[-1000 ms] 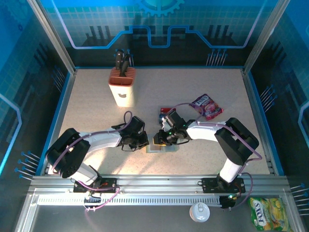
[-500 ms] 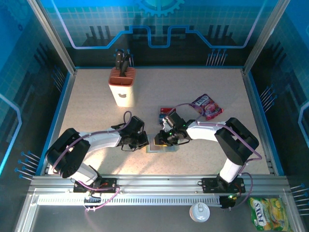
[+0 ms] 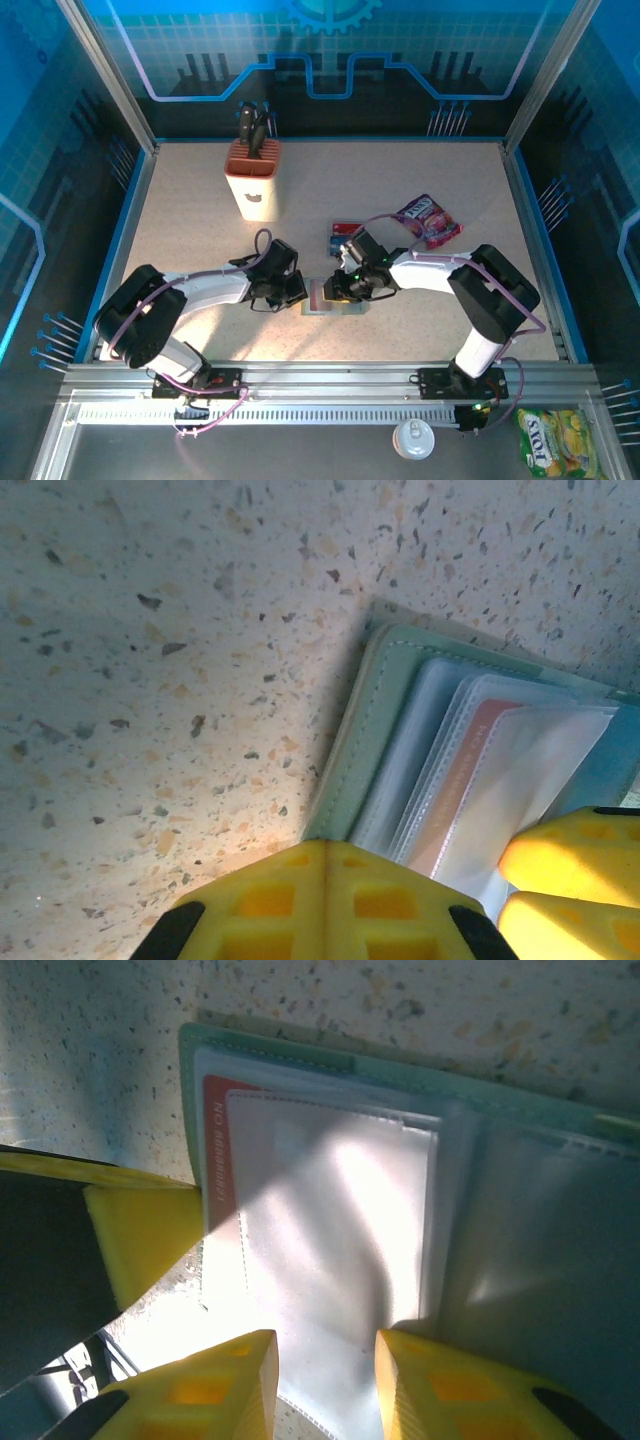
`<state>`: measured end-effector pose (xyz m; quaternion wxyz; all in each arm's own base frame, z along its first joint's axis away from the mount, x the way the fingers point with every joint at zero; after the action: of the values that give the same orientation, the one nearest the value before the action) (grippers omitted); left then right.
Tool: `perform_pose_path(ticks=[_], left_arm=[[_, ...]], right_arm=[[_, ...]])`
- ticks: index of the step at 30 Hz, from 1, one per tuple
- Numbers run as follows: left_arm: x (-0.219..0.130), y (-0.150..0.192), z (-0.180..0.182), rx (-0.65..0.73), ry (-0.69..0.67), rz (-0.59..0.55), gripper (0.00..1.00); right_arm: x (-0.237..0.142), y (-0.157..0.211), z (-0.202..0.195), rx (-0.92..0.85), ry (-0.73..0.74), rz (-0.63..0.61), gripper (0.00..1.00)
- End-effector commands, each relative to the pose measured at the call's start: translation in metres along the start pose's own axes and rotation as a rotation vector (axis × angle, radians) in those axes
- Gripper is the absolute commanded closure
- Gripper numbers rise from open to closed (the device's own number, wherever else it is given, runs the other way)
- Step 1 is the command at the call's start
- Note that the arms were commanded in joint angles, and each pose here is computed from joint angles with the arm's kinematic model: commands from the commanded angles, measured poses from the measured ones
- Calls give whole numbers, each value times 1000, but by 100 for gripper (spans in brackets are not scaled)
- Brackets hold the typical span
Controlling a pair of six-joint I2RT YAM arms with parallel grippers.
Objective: Take the credit cards out of the card holder
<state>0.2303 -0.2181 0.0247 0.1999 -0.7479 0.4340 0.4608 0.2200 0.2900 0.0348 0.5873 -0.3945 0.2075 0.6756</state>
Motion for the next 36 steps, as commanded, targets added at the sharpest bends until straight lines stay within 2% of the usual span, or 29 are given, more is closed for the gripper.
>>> perform_pose_path(ticks=[1,9,15,25,36], left_arm=[[-4,-3,9,9,-40,-11,97],[-22,-4,-8,24,4,-33,94],[-28,-2,-22,13,59,-21,83],[-13,8,-37,-53,169,61,70],[5,15,-35,-73,162,101,68]], right_arm=[[-4,5,-6,7,-4,1,67],[-2,6,-6,22,-47,-16,67],[-1,7,-9,36,-71,-23,67],[-1,9,-14,57,-85,-28,67],[0,10,-16,60,-86,-27,67]])
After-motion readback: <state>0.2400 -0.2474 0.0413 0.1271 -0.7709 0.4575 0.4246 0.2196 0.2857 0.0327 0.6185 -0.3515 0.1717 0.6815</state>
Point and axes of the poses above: each hand's point on the last joint's axis, 136 mm out from that joint toward the fingers, its own x axis out along the fingers, its own z axis along the line the jaws close on, y = z × x, the point moved 1 cm from there along -x, back along the fingers, and after that the axes turned 11 degrees about -x, right-handed, at the moved point
